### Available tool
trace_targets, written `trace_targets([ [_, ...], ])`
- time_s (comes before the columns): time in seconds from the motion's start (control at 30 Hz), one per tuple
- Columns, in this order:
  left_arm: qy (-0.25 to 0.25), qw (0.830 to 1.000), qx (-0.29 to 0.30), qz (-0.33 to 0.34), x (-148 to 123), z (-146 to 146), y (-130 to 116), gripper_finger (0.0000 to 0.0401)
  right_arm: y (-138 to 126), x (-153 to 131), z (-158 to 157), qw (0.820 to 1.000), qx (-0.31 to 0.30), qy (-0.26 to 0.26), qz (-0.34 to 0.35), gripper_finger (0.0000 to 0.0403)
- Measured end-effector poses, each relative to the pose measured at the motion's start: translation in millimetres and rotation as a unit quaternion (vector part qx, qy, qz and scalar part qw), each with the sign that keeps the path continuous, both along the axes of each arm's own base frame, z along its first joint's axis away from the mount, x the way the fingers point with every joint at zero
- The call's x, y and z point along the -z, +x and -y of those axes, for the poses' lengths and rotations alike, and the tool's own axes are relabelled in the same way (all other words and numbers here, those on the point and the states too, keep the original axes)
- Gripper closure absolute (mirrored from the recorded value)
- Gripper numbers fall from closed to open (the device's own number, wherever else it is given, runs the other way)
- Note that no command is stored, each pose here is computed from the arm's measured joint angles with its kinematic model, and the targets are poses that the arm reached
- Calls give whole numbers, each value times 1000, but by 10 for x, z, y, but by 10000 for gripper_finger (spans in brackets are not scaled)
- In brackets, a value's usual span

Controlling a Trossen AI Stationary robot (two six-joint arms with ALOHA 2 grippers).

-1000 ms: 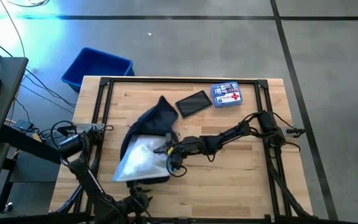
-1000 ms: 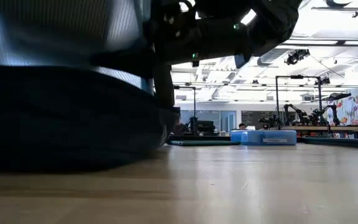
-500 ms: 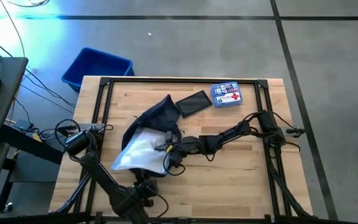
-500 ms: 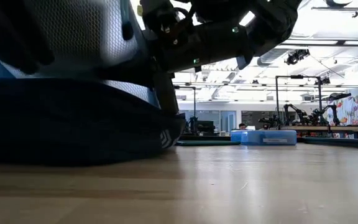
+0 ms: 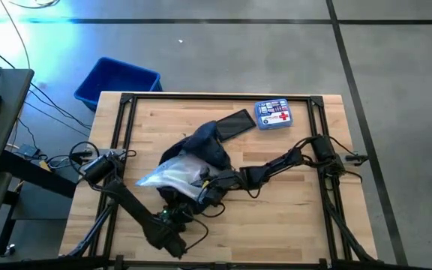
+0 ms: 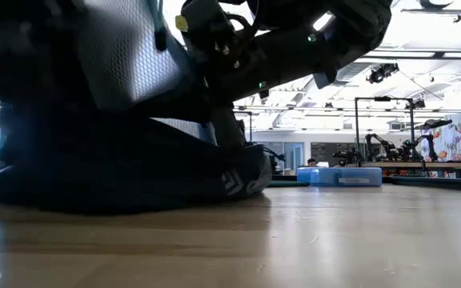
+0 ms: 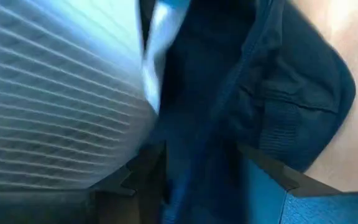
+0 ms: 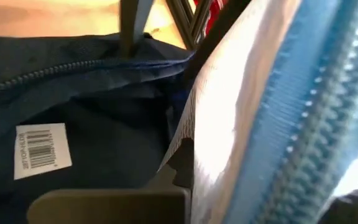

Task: Unpack backpack
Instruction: Put the transparent zipper bag into the blue backpack

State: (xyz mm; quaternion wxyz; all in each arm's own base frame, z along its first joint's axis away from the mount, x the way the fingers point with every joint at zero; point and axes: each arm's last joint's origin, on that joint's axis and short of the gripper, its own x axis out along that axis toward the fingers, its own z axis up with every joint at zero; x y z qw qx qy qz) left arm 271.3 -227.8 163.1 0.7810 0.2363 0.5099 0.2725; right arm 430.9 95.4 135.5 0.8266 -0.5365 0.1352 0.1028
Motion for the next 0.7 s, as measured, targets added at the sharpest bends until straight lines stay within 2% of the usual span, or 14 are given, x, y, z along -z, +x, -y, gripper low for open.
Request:
trace_targets([
  [0.47, -7, 1000, 6, -10, 319, -210, 65, 254, -43, 71, -46, 999, 14, -3, -37, 403],
  [0.57, -14, 1000, 18, -14, 349, -198, 72, 298, -57, 103, -36, 998, 23, 0, -55, 403],
  [0.67, -43, 998, 23, -26, 365, -169, 87, 373, -74, 138, -26, 997, 25, -3, -75, 403],
  [0.7, -55, 998, 23, -26, 371, -152, 90, 386, -76, 148, -12, 996, 30, 0, -80, 403],
])
